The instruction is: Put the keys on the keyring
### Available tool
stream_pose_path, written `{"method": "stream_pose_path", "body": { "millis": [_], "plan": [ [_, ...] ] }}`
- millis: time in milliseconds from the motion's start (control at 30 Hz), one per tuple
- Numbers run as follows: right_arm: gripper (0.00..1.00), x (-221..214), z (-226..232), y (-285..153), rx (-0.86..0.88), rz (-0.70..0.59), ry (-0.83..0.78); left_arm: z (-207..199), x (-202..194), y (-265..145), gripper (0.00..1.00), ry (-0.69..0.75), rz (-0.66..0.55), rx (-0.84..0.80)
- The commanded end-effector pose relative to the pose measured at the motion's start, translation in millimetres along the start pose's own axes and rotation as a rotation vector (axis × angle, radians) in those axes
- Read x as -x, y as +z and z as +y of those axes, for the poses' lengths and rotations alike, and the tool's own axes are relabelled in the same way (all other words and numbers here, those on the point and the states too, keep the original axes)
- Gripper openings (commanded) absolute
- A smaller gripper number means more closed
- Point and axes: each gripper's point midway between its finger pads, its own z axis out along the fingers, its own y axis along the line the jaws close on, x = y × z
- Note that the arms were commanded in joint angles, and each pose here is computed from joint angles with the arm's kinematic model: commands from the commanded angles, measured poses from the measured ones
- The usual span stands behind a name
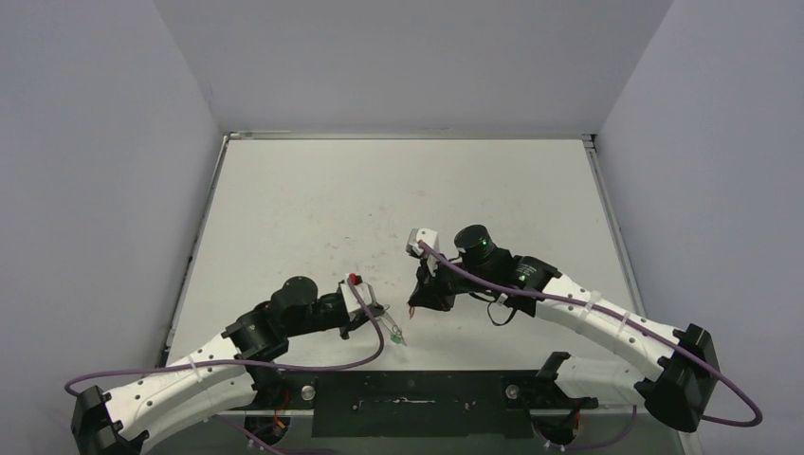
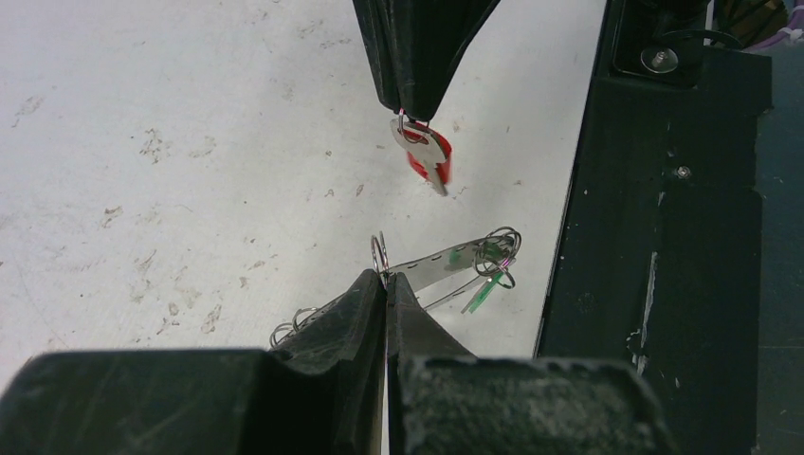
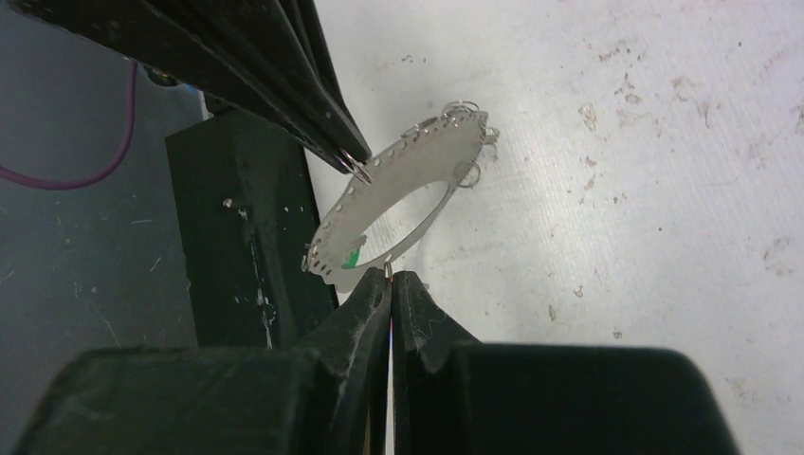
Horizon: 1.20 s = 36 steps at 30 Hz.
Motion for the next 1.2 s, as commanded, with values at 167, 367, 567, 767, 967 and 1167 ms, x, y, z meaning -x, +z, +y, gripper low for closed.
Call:
{"method": "stream_pose_path", "body": {
  "millis": [167,367,567,767,967,1167],
  "plan": [
    [0.00,36,13,4,0.032,-0.057,-0.111,1,31,5,0.00,0.024,-0.114,-0.010],
    [0.00,35,20,10,0.065,-0.047,-0.146,1,32,5,0.00,0.025,-0.118,-0.014],
    [0.00,41,28,16,0.087,-0.056,-0.181,0,31,6,0.00,0.025,-0.114,-0.019],
    [0.00,50,33,21,0.098,-0.068,-0.207,-1,31,7,0.00,0.024,-0.113,-0.030],
    [0.00,52,37,26,0.101,-0.066,-0.221,-2,32,7,0.00,0.027,-0.118,-0.033],
    [0.00,54,32,29,0.058,-0.066,-0.224,-2,30,8,0.00,0.027,-0.113,-0.034]
  ]
}}
